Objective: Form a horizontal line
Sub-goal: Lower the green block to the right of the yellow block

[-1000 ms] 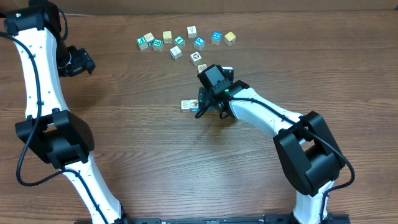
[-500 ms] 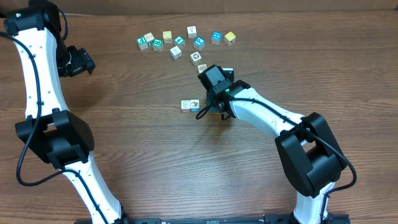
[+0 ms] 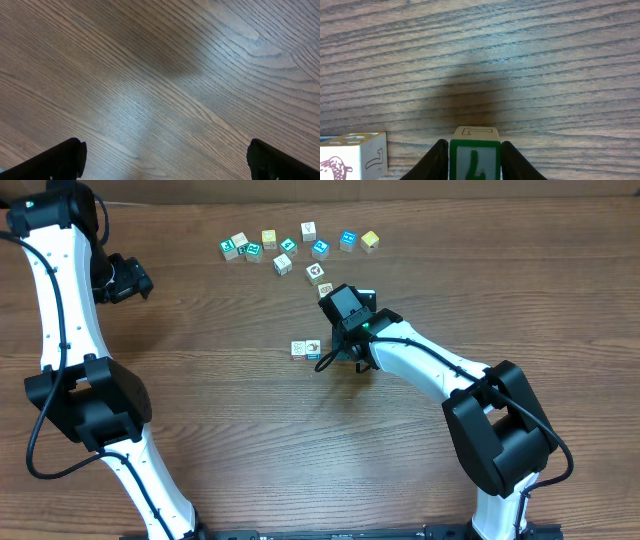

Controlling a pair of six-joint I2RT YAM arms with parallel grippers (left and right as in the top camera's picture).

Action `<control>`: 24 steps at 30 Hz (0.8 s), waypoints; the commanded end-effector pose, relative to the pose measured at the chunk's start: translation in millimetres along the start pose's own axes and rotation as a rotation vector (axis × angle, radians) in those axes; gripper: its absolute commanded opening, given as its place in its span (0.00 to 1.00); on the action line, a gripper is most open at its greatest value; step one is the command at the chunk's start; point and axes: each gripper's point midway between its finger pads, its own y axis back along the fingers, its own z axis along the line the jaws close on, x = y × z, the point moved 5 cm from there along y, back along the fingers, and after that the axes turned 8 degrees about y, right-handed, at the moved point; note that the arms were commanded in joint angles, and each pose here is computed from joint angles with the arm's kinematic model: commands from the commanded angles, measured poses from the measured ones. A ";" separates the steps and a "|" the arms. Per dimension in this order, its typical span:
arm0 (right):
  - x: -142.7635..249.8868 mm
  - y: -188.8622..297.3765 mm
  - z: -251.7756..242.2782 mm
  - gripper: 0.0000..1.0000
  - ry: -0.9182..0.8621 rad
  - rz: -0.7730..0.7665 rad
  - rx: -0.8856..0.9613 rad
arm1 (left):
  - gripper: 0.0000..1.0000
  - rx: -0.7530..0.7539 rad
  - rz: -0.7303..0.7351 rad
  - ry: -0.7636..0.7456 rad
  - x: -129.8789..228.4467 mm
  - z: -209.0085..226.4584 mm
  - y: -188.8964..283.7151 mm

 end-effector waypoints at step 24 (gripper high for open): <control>-1.1 2.1 -1.6 0.43 -0.003 -0.008 0.004 | 0.99 -0.007 -0.006 0.005 1.9 -2.3 0.9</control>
